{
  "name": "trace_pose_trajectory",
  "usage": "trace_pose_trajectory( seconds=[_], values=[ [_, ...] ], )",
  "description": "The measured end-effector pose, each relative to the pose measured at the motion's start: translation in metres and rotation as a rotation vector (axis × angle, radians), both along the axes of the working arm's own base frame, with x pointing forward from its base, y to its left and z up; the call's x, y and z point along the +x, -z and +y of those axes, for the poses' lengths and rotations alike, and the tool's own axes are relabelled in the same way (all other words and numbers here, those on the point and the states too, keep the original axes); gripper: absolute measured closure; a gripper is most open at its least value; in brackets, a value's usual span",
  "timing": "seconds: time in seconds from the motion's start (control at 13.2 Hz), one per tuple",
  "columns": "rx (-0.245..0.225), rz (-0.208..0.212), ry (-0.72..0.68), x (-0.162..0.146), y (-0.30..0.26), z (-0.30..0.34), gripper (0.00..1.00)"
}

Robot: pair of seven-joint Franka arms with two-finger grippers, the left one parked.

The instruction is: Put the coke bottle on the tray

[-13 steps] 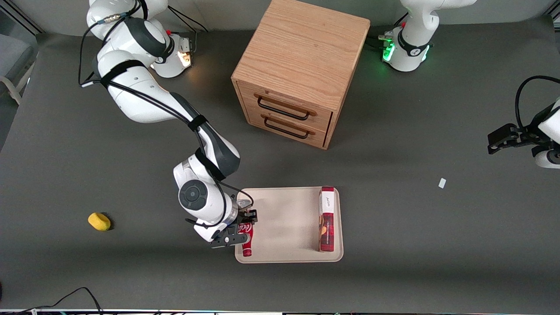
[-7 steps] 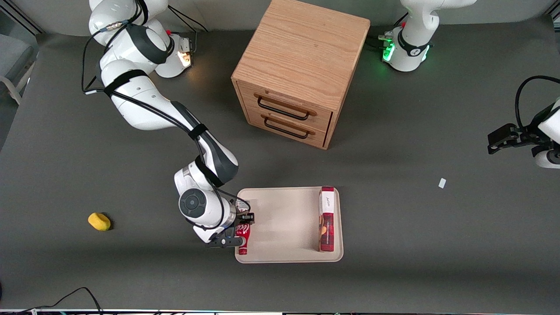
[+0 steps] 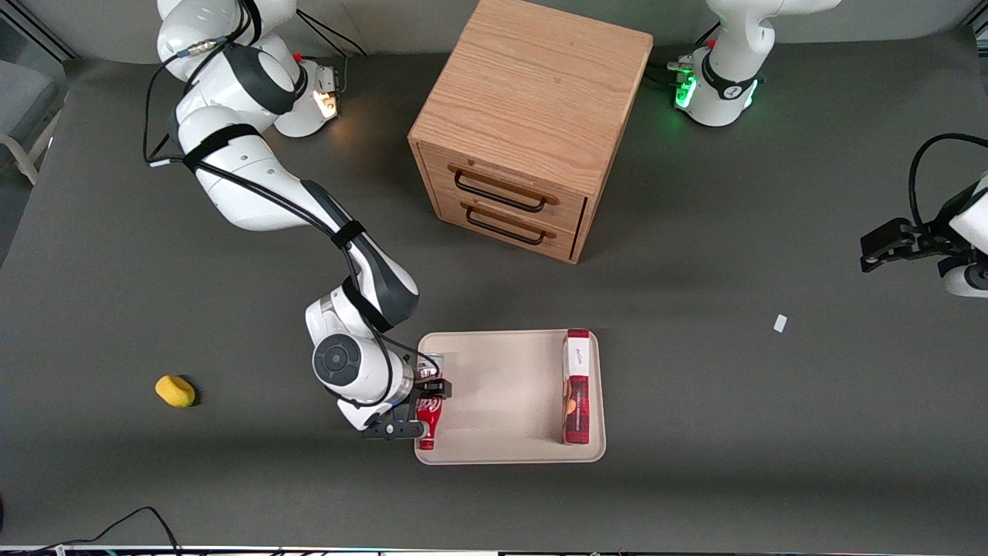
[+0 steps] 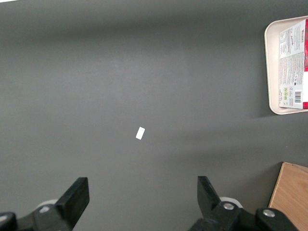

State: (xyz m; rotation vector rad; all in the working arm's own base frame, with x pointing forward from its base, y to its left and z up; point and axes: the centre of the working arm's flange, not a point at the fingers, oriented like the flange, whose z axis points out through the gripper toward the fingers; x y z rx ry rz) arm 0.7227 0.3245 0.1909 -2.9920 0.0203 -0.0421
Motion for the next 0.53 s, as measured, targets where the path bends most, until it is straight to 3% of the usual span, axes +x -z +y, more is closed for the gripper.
trace_pose_trajectory(
  seconds=[0.08,0.3,0.53],
  values=[
    [-0.002,-0.001,0.001,0.000,0.000,-0.001,0.01],
    [0.000,-0.008,0.003,0.002,-0.001,-0.002,0.00],
    [0.013,-0.048,0.014,0.011,-0.024,-0.005,0.00]
  ],
)
